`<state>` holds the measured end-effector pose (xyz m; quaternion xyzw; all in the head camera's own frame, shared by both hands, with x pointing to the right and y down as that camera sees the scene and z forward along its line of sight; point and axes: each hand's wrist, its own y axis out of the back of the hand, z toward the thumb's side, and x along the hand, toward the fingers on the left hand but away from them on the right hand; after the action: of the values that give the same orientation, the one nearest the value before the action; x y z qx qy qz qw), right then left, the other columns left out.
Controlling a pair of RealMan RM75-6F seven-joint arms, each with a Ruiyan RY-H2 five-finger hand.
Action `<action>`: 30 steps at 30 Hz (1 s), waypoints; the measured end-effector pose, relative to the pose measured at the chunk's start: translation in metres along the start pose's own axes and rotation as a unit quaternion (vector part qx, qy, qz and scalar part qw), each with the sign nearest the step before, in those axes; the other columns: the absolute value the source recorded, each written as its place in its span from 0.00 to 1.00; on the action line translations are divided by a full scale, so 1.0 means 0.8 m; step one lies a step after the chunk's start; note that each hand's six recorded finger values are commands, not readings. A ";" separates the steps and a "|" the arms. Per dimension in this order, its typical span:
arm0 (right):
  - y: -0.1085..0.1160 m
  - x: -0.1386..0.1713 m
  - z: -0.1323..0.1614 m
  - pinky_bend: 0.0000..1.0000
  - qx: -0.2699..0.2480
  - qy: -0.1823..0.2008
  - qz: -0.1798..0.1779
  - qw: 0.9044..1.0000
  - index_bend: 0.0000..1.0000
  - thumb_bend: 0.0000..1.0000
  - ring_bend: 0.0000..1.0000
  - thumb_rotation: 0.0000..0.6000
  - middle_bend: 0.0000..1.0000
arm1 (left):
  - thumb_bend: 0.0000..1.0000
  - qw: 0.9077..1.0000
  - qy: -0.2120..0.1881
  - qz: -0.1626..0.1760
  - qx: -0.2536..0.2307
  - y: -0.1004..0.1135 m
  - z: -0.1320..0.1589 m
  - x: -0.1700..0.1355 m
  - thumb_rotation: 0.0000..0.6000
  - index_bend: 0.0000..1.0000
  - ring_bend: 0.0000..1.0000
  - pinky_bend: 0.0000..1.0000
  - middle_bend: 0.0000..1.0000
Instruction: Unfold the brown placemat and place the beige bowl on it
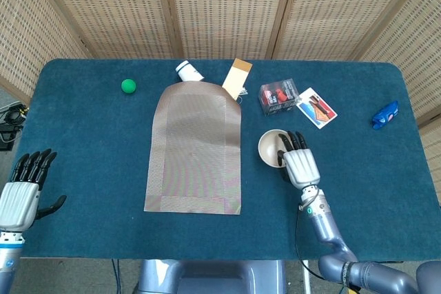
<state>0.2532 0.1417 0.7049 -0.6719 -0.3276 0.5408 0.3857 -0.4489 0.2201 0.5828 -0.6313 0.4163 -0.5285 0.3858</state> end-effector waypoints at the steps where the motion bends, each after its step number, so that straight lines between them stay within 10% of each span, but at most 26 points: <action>1: 0.002 0.001 -0.007 0.00 0.003 -0.006 -0.001 1.000 0.69 0.60 0.05 1.00 0.19 | 0.23 1.000 0.000 0.001 -0.001 0.001 0.000 0.000 1.00 0.00 0.00 0.00 0.00; 23: 0.000 0.021 -0.144 0.00 0.034 -0.125 0.025 0.991 0.68 0.52 0.04 1.00 0.14 | 0.23 1.000 -0.012 0.008 0.001 0.006 0.012 -0.005 1.00 0.00 0.00 0.00 0.00; 30: -0.006 0.026 -0.147 0.00 0.055 -0.133 0.035 0.989 0.38 0.32 0.00 1.00 0.00 | 0.23 1.000 -0.008 0.008 0.001 0.008 0.009 -0.007 1.00 0.00 0.00 0.00 0.00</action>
<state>0.3727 0.1423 0.7128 -0.5829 -0.3216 0.6560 0.3556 -0.4430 0.2234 0.5740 -0.6320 0.4180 -0.5204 0.3938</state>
